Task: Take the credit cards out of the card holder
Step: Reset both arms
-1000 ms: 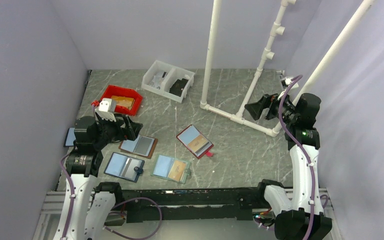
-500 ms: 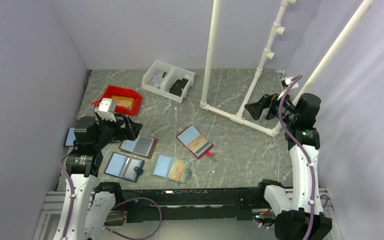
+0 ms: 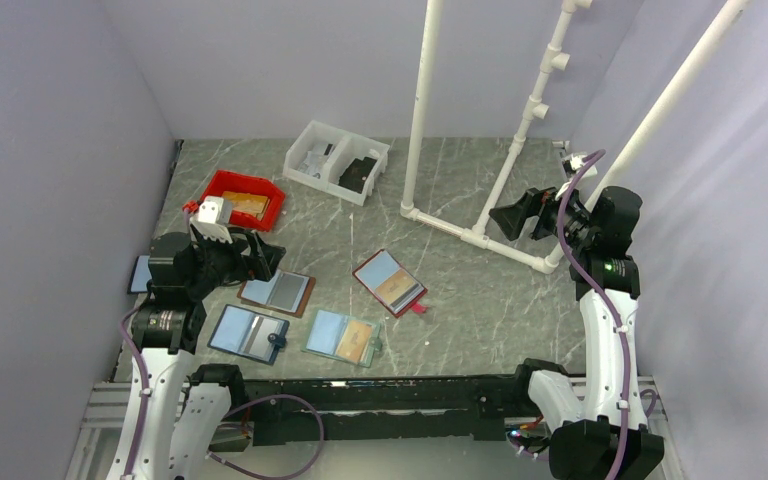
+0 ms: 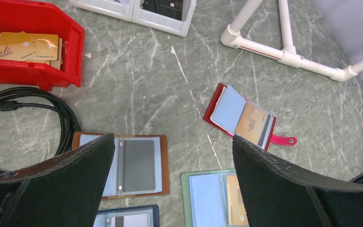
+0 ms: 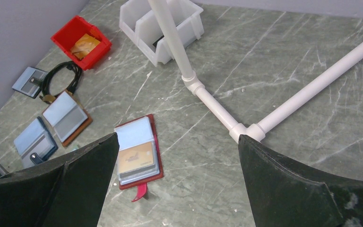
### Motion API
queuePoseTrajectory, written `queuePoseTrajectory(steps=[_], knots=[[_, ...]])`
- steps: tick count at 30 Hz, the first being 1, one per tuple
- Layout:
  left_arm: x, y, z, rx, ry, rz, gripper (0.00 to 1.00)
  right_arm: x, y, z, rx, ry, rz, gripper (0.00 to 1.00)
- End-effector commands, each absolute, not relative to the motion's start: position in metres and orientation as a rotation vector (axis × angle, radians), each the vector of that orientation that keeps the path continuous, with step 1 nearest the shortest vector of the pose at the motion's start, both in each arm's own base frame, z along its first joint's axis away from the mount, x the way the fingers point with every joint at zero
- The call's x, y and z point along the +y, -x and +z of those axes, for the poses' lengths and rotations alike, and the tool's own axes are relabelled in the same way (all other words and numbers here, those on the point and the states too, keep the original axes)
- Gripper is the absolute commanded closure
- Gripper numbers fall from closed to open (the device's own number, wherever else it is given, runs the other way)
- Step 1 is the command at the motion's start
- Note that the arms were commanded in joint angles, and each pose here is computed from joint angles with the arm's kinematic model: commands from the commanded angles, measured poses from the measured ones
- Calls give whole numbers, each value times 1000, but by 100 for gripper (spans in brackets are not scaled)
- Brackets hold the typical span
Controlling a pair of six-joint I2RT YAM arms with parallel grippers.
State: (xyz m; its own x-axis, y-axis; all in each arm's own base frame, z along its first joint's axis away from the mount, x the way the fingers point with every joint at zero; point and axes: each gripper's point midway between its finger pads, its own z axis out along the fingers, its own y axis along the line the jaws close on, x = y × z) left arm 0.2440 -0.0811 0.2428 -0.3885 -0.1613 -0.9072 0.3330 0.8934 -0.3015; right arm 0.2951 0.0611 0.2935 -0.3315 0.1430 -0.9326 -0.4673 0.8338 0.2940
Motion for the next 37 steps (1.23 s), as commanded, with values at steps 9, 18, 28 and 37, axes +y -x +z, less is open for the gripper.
queuePoseTrajectory(steps=[9, 18, 28, 37], knots=[[-81, -246, 260, 1852, -123, -533, 1, 59, -296, 310, 1757, 262, 598, 0], [-81, -246, 260, 1851, -125, -535, 1, 59, -296, 310, 1759, 262, 598, 0], [-81, -247, 259, 1854, -124, -535, 1, 59, -297, 311, 1760, 264, 601, 0], [-81, -246, 260, 1851, -125, -532, 1, 55, -298, 310, 1763, 273, 569, 0]])
